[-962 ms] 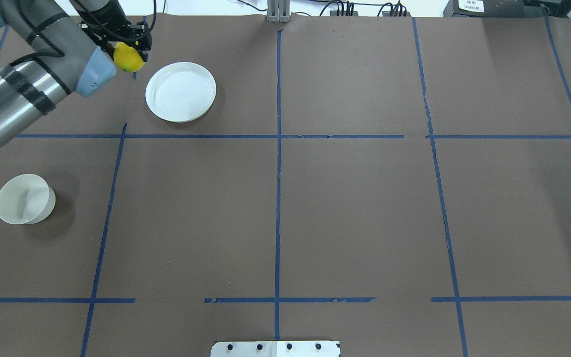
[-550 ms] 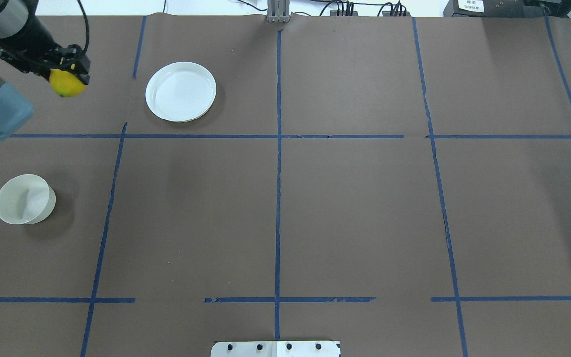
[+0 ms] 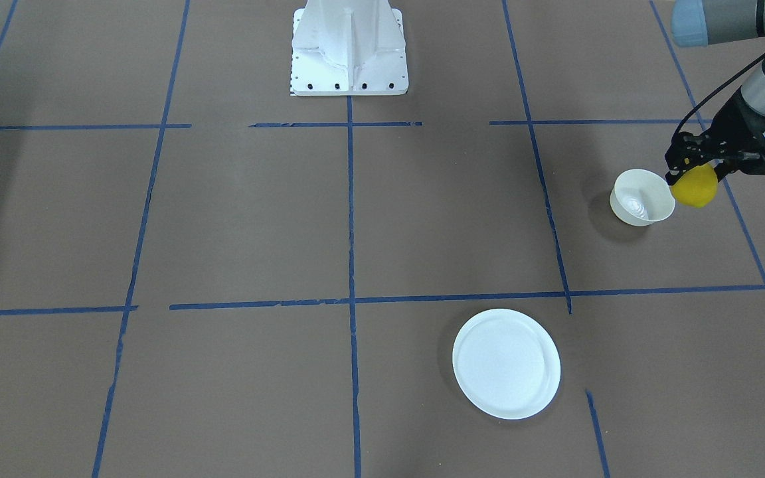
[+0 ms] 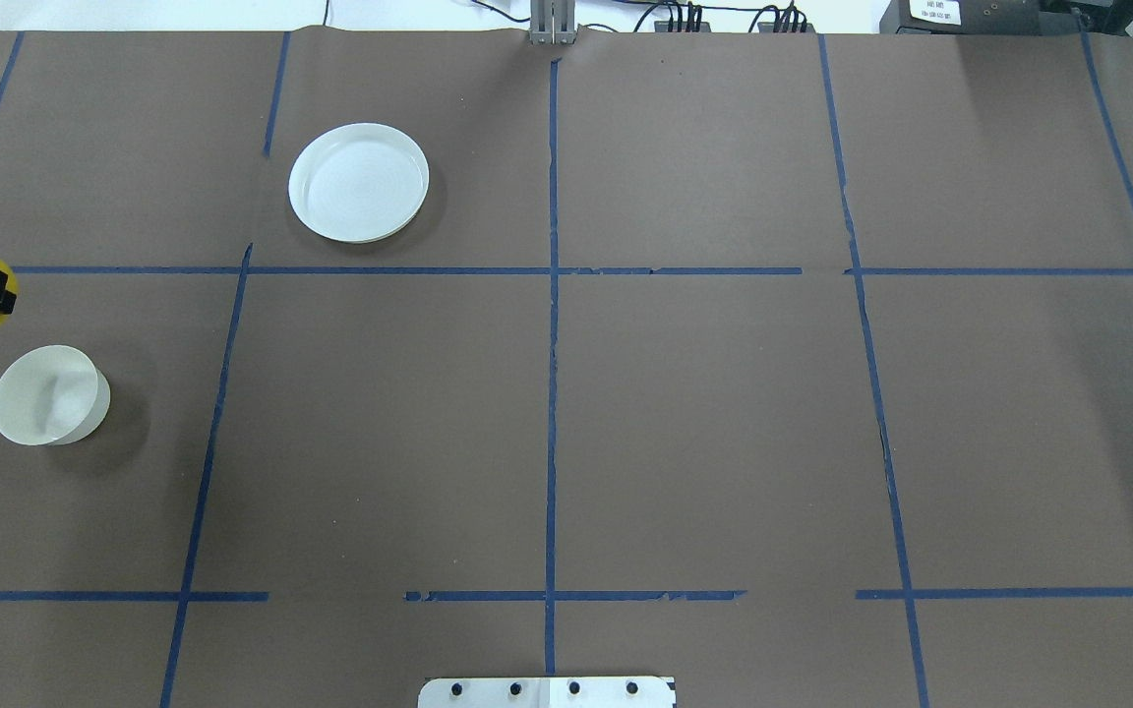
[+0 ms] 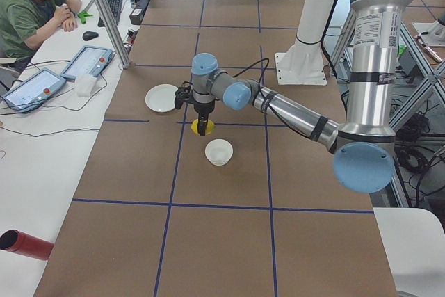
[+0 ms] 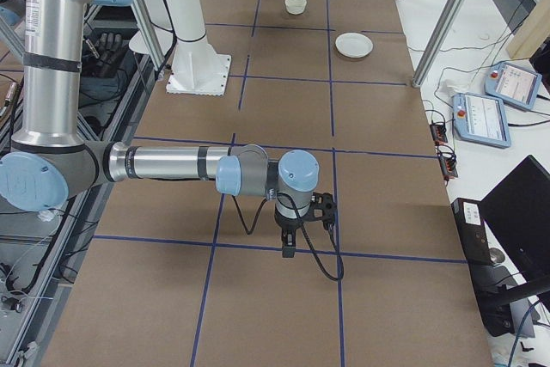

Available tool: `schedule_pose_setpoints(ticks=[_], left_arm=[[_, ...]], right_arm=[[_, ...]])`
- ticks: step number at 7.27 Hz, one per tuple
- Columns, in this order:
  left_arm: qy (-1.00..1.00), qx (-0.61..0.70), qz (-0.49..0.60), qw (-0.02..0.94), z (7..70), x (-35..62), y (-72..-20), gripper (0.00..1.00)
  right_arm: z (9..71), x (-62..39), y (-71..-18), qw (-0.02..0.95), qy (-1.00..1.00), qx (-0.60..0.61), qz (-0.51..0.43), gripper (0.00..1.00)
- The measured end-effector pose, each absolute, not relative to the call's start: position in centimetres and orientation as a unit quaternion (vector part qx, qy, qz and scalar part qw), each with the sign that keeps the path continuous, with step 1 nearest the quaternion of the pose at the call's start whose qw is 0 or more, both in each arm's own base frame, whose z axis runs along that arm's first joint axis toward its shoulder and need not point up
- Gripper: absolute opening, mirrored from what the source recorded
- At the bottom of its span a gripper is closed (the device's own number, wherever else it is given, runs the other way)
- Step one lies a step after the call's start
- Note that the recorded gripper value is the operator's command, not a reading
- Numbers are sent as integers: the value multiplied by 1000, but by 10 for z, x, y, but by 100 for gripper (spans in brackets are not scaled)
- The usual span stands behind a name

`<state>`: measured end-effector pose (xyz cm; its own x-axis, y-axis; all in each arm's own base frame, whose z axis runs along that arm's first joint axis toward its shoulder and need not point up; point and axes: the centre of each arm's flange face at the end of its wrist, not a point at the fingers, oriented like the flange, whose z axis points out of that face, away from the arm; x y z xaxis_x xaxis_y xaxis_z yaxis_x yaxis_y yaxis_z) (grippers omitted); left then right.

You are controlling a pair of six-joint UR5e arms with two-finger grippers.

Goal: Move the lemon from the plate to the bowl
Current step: 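Lower the lemon into the white bowl with the left gripper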

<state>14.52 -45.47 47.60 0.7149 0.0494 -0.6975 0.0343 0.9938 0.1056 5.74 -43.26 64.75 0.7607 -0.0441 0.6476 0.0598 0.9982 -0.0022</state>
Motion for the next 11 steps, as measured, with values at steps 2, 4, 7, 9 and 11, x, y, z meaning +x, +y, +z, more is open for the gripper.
schedule_pose_setpoints(ticks=[2,4,7,9,11], left_arm=[[391,54,-24,919,525,152,-436,5],[408,46,-34,911,557,178,-428,5],[421,22,-36,906,560,215,-415,8],[419,16,-35,907,565,221,-414,58],[415,10,-37,909,573,224,-417,81]], right_arm=[[647,57,-433,938,-344,-11,-28,100],[647,57,-433,938,-345,-11,-28,100],[647,57,-433,938,-344,-11,-28,100],[647,57,-433,938,-344,-11,-28,100],[647,57,-433,938,-344,-11,-28,100]])
